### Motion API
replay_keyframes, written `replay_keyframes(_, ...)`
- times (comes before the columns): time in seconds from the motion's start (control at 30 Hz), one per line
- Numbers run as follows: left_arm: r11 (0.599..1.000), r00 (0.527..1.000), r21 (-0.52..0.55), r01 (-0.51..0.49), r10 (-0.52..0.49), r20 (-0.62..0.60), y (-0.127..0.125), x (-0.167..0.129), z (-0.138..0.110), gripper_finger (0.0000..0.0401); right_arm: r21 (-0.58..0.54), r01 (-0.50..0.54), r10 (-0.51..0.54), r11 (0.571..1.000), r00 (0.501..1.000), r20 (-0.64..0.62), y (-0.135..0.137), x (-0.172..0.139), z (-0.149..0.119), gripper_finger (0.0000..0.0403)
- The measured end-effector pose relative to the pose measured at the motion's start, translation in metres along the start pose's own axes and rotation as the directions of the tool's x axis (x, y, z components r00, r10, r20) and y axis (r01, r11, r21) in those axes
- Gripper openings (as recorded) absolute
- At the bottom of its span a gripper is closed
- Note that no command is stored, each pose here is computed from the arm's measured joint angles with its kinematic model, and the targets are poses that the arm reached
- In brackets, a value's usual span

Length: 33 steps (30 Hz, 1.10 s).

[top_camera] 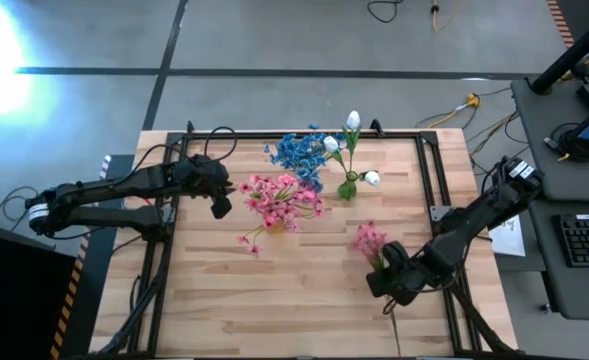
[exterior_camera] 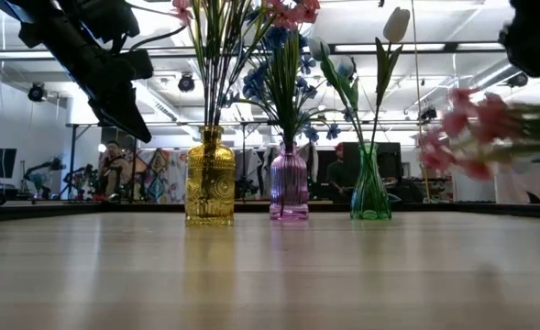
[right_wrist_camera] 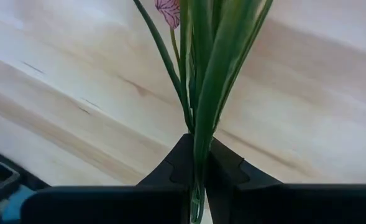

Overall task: Sort flowers into vase by color
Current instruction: Put the pink flowers into the yellow flower vase

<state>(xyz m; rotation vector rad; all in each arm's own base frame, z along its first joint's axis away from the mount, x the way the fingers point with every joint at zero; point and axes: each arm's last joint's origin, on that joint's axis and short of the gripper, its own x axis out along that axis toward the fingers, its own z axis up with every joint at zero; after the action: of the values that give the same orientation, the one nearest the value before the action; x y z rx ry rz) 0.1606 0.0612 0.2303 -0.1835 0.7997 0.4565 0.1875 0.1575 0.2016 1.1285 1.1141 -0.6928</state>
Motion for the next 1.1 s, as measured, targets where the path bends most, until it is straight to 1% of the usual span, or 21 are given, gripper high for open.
replay_keyframes(0.1,1.0,1.0,0.0,0.0,0.0,0.0,0.0,0.0,0.0,0.0075,-0.07,-0.058,0.066,0.996,0.992,0.109,0.001,-0.005,-0.002,0.0018)
replay_keyframes(0.2,1.0,1.0,0.0,0.0,0.0,0.0,0.0,0.0,0.0,0.0075,-0.134,-0.097,0.124,0.986,0.97,0.211,0.002,-0.006,-0.004,0.0018)
replay_keyframes(0.27,1.0,1.0,0.0,0.0,0.0,0.001,0.0,0.0,0.0,0.0075,-0.185,-0.132,0.181,0.974,0.944,0.275,0.005,-0.007,-0.004,0.0018)
replay_keyframes(0.33,1.0,1.0,-0.001,0.0,0.0,0.001,0.0,0.0,0.0,0.0075,-0.257,-0.159,0.246,0.953,0.903,0.352,0.01,-0.007,-0.004,0.0018)
replay_keyframes(0.4,1.0,1.0,0.0,0.0,0.0,0.001,0.0,0.0,0.0,0.0075,-0.357,-0.19,0.341,0.915,0.837,0.428,0.018,-0.009,-0.004,0.0018)
replay_keyframes(0.47,1.0,1.0,0.0,0.0,0.0,0.001,0.0,0.0,0.0,0.0075,-0.467,-0.194,0.435,0.863,0.755,0.491,0.029,-0.013,-0.004,0.0018)
replay_keyframes(0.53,1.0,1.0,-0.001,0.0,0.0,0.001,0.0,0.0,0.0,0.0075,-0.564,-0.163,0.511,0.81,0.67,0.539,0.04,-0.018,-0.004,0.0018)
replay_keyframes(0.6,1.0,1.0,-0.003,0.0,0.0,0.002,0.0,0.0,0.0,0.0075,-0.629,-0.09,0.553,0.772,0.583,0.595,0.048,-0.024,-0.003,0.0018)
replay_keyframes(0.67,1.0,1.0,-0.004,0.0,0.0,0.002,0.0,0.0,0.0,0.0075,-0.65,0.007,0.568,0.76,0.479,0.67,0.056,-0.032,-0.001,0.0018)
replay_keyframes(0.73,1.0,1.0,-0.005,0.001,-0.001,0.009,0.0,0.0,0.001,0.0075,-0.618,0.109,0.543,0.779,0.375,0.751,0.065,-0.037,0.005,0.0018)
replay_keyframes(0.77,1.0,1.0,-0.005,0.001,-0.001,0.015,0.0,0.0,0.001,0.0075,-0.601,0.155,0.53,0.784,0.338,0.778,0.069,-0.039,0.009,0.0018)
replay_keyframes(0.83,1.0,0.999,-0.007,0.004,-0.003,0.034,0.0,0.0,0.003,0.0075,-0.595,0.229,0.525,0.771,0.3,0.796,0.079,-0.041,0.018,0.0018)
replay_keyframes(0.87,1.0,0.999,-0.008,0.004,-0.004,0.04,0.0,0.0,0.004,0.0075,-0.614,0.237,0.547,0.753,0.294,0.784,0.084,-0.042,0.024,0.0018)
replay_keyframes(0.93,1.0,0.999,-0.009,0.005,-0.004,0.05,0.0,0.0,0.005,0.0075,-0.675,0.231,0.618,0.701,0.276,0.736,0.095,-0.045,0.035,0.0018)
replay_keyframes(1.0,1.0,0.998,-0.011,0.006,-0.005,0.059,0.0,0.0,0.006,0.0075,-0.728,0.225,0.687,0.647,0.241,0.685,0.105,-0.045,0.046,0.0018)
replay_keyframes(1.1,1.0,0.997,-0.02,0.011,-0.009,0.082,-0.001,0.0,0.008,0.0075,-0.784,0.263,0.769,0.563,0.182,0.613,0.114,-0.046,0.059,0.0018)
